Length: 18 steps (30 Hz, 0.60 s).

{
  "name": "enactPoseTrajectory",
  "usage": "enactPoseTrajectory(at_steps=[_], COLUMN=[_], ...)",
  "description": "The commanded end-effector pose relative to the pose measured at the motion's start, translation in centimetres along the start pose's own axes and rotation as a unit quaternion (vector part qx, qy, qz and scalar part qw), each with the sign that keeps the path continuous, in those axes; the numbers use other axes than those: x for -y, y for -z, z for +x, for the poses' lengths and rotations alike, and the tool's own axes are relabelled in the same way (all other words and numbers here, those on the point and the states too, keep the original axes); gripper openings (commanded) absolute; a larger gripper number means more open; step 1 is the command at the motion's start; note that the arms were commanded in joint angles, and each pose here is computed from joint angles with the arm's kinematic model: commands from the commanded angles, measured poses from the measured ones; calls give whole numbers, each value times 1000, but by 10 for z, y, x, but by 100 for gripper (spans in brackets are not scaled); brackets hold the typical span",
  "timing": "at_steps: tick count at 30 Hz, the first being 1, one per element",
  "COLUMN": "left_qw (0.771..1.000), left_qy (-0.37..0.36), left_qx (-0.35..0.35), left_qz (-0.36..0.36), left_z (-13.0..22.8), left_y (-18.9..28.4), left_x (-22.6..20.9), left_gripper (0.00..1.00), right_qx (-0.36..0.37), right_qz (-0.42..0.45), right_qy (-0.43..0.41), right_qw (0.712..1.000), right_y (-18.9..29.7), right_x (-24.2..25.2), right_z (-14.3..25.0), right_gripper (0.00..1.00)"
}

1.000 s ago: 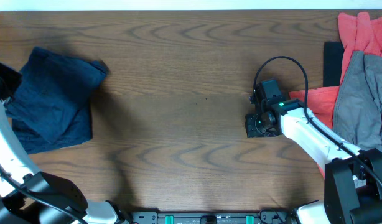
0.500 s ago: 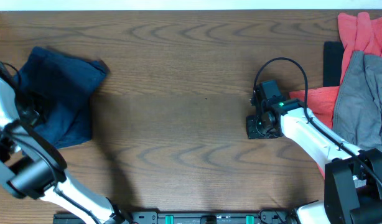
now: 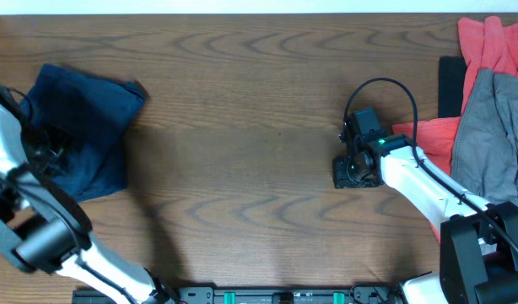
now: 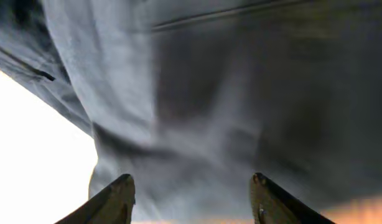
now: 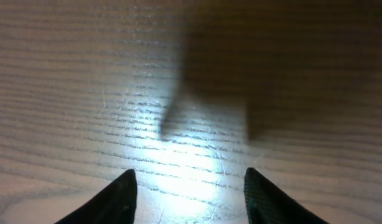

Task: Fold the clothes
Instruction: 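Release the shorts on the stack and press them down with the left gripper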

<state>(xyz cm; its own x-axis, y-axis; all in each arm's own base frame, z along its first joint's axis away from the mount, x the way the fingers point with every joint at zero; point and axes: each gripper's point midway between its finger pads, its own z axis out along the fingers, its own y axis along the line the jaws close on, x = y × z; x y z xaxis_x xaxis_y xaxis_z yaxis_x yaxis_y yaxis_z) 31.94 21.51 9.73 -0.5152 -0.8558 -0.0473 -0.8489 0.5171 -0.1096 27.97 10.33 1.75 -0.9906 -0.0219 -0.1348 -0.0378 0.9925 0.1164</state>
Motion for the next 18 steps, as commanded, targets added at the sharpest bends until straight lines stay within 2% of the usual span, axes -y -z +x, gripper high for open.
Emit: enactPoseTrajectory(at_steps=[1,4,7,11,15,18], left_qw=[992,975,956,925,894,867], left_qy=[-74,-157,-232,-333,-414,-476], left_qx=[82,127,141,124,99,75], left_qz=[60,89,111,130,138,130], left_z=[5,27,60,118,172,208], left_y=[65,99,115,115,106,99], left_x=[41,79,117,165,199,207], left_gripper=[63,70,77,83,99,98], right_qx=[27,47,67,101,125,130], right_qz=[-11,-37,-59,-79,-80,-76], right_qy=[1,-2,-13,-18,-35,-41], right_qw=[1000,998,996,992,988,988], right_y=[9,10,12,17,21,27], right_x=[-6,-16,-24,-28,-16,3], right_z=[-14,-24,-35,-53,-68,-76], right_gripper=[57,61,64,69,72,75])
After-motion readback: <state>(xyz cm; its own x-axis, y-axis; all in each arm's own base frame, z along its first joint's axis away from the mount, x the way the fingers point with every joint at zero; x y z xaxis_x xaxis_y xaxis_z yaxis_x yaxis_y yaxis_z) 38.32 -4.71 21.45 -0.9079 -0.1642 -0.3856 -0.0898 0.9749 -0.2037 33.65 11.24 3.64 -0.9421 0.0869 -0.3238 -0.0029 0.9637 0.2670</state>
